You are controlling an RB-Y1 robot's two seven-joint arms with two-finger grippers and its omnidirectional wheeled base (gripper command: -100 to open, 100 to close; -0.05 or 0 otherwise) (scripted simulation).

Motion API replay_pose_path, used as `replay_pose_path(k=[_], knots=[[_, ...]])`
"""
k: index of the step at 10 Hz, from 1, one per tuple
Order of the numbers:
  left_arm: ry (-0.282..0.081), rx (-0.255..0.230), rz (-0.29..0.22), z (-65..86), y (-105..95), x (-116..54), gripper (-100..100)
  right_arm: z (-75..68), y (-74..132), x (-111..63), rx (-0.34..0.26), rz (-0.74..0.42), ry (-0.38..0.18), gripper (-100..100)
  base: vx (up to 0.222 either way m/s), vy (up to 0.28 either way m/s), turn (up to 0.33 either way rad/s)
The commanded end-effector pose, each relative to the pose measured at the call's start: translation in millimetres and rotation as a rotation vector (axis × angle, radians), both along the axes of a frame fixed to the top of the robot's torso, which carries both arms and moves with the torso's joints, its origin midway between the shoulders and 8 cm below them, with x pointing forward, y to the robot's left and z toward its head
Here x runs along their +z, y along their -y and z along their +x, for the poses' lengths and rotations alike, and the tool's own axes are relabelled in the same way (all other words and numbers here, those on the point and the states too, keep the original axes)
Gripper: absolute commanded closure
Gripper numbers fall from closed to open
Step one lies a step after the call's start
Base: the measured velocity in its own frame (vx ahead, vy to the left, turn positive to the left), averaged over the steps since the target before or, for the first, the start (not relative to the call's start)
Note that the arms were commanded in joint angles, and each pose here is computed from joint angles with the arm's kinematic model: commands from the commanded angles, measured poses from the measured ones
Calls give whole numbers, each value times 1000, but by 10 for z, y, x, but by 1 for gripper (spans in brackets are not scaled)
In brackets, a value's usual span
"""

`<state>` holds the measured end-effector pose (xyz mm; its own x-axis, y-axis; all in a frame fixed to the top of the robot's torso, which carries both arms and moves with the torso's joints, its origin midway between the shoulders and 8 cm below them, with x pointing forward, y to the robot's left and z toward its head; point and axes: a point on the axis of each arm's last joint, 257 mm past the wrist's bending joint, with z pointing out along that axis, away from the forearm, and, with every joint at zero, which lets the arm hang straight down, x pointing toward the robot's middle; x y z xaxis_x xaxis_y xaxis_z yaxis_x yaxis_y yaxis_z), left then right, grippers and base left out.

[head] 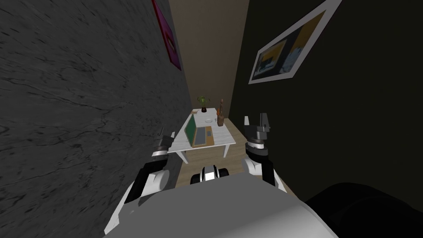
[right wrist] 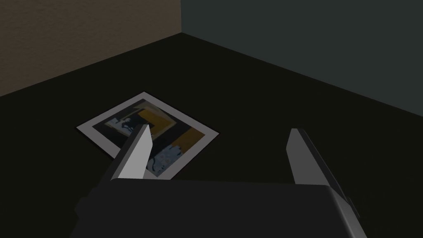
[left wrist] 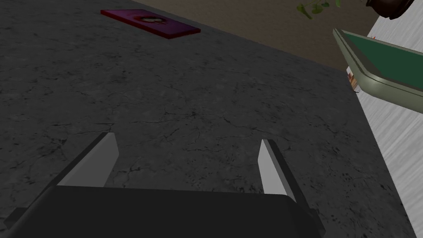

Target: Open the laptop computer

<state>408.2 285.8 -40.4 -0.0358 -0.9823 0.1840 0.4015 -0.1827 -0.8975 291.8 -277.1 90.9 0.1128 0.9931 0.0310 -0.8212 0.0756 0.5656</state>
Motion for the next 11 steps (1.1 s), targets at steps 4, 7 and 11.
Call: replay_pose_path(k=[4, 7, 11], knots=[[-149, -33, -94, 221, 32, -440, -100, 0, 0, 0, 0, 0, 0, 0, 27, -15, -7], [-232, -51, -153, 329, 81, -699, -100, 0, 0, 0, 0, 0, 0, 0, 33, -18, -7], [-329, -73, -234, 433, 175, -1005, -100, 0, 0, 0, 0, 0, 0, 0, 28, -16, -6]])
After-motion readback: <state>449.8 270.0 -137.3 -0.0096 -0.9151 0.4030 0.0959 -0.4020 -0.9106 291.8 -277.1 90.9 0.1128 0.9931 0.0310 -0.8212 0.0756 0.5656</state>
